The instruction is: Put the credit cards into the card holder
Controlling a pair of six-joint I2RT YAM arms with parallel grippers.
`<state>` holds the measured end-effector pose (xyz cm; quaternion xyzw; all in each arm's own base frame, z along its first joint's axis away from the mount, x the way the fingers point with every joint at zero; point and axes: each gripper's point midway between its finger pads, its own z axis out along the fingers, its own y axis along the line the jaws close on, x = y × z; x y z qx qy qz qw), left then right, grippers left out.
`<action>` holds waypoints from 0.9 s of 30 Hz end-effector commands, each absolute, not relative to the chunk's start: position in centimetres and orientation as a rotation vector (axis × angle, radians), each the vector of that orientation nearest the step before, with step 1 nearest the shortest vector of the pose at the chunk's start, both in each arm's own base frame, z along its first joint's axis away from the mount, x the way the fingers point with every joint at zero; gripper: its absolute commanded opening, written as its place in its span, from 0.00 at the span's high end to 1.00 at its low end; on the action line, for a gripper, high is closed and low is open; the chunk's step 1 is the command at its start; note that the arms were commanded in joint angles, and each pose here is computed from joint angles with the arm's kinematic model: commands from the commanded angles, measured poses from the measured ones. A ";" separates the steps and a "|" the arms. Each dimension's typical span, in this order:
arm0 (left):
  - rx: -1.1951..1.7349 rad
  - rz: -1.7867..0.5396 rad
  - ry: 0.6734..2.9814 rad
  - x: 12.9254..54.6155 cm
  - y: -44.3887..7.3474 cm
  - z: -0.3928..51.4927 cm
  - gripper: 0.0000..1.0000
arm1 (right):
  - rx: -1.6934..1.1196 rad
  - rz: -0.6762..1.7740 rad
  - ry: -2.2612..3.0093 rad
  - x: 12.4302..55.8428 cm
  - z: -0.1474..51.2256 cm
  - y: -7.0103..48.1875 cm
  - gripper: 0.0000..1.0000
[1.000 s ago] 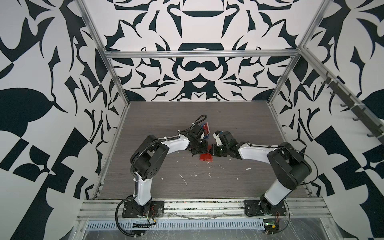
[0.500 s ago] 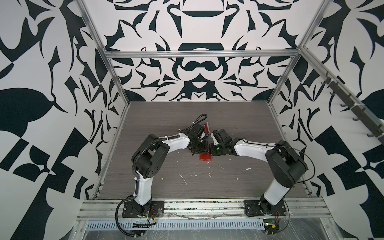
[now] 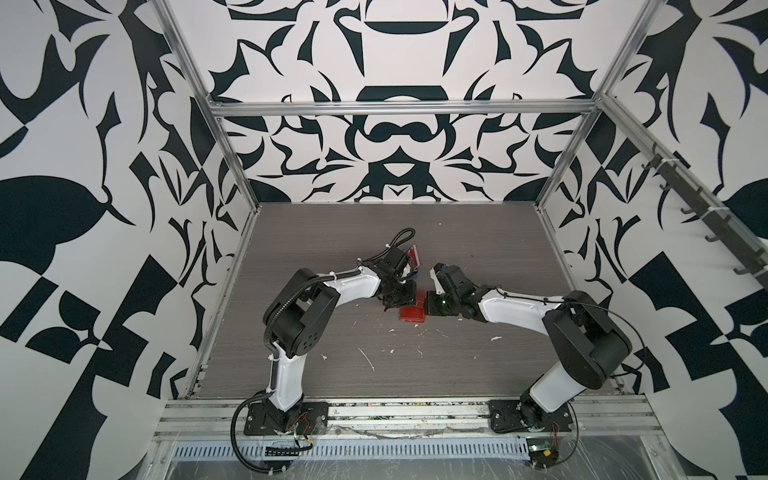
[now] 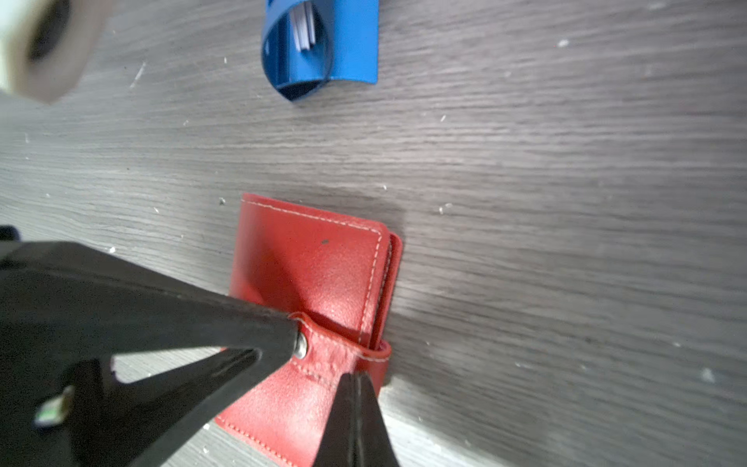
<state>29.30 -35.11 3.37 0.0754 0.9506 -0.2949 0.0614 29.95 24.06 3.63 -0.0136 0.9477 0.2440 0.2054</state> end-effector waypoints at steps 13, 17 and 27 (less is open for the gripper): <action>0.210 -0.704 3.000 27.6 -32.8 -0.7 0.94 | -0.021 0.917 2.529 31.7 5.5 27.1 0.98; 0.210 -0.705 3.001 27.6 -32.8 -0.7 0.94 | -0.017 0.911 2.555 31.3 4.8 27.0 0.98; 0.211 -0.712 3.002 27.6 -32.9 -0.7 0.94 | -0.031 0.789 2.690 29.9 1.3 25.5 0.98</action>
